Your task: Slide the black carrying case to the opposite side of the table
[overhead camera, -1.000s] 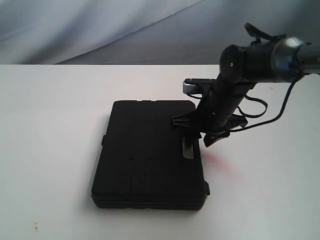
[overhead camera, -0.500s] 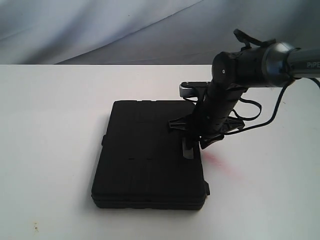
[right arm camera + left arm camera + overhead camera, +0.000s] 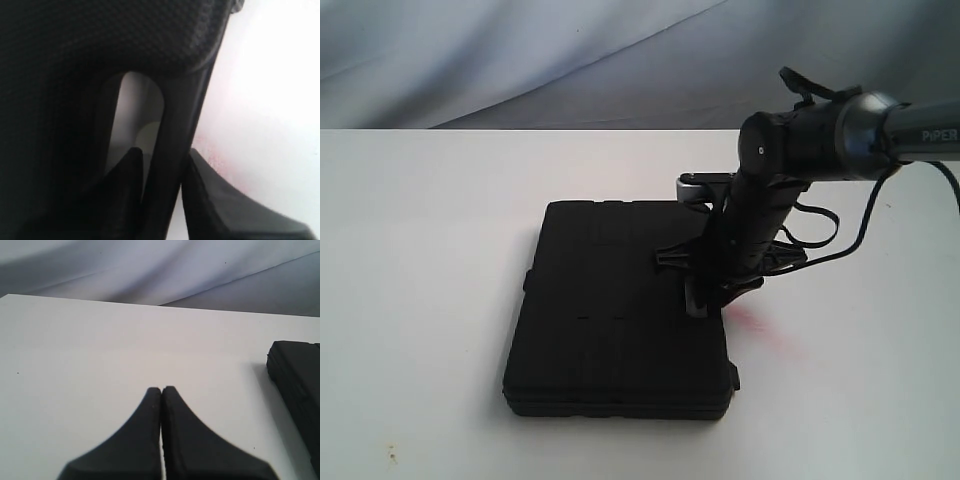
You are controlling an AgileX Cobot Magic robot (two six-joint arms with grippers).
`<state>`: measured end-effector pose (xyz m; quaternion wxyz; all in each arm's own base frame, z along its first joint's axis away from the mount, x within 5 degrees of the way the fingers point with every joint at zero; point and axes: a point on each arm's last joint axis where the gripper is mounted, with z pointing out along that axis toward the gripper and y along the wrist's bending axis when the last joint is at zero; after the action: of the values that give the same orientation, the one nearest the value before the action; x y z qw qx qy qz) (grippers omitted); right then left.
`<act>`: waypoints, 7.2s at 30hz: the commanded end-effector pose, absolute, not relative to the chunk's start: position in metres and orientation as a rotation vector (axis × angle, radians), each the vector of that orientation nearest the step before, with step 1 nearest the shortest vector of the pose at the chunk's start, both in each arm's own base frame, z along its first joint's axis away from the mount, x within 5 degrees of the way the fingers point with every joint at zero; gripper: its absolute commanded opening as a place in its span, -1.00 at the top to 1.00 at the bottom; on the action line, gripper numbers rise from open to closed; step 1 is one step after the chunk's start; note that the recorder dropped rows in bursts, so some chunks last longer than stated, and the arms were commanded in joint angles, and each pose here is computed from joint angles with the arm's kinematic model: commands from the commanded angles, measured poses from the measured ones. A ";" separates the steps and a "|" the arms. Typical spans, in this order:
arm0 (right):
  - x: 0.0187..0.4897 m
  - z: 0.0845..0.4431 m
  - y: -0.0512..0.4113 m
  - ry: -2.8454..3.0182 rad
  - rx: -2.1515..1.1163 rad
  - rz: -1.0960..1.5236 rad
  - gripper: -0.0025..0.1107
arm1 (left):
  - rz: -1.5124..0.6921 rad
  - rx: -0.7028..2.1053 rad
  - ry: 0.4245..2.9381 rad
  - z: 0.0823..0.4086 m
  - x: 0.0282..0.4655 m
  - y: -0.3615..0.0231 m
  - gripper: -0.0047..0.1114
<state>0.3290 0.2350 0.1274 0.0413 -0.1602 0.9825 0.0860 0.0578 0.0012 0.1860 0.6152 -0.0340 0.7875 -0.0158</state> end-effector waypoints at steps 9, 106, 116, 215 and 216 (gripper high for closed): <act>0.335 0.126 0.214 3.022 -0.575 0.040 0.96 | -0.035 -0.081 1.809 0.185 0.058 0.001 0.92; 0.351 0.145 0.069 3.010 -0.203 -0.065 0.96 | -0.035 -0.081 1.809 0.185 0.058 0.001 0.92; 0.353 0.145 0.070 2.991 -0.205 -0.059 0.96 | -0.035 -0.081 1.809 0.185 0.058 0.001 0.92; 0.011 0.318 0.005 1.454 -0.298 0.066 0.96 | -0.035 -0.082 1.812 0.185 0.058 0.001 0.92; 0.019 0.299 0.007 1.530 -0.317 0.060 0.96 | -0.035 -0.082 1.812 0.185 0.058 0.001 0.92</act>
<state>0.0085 0.0039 0.3232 0.7429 -0.1362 0.6550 0.0208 0.0577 0.0012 0.1858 0.6144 -0.0340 0.7881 -0.0158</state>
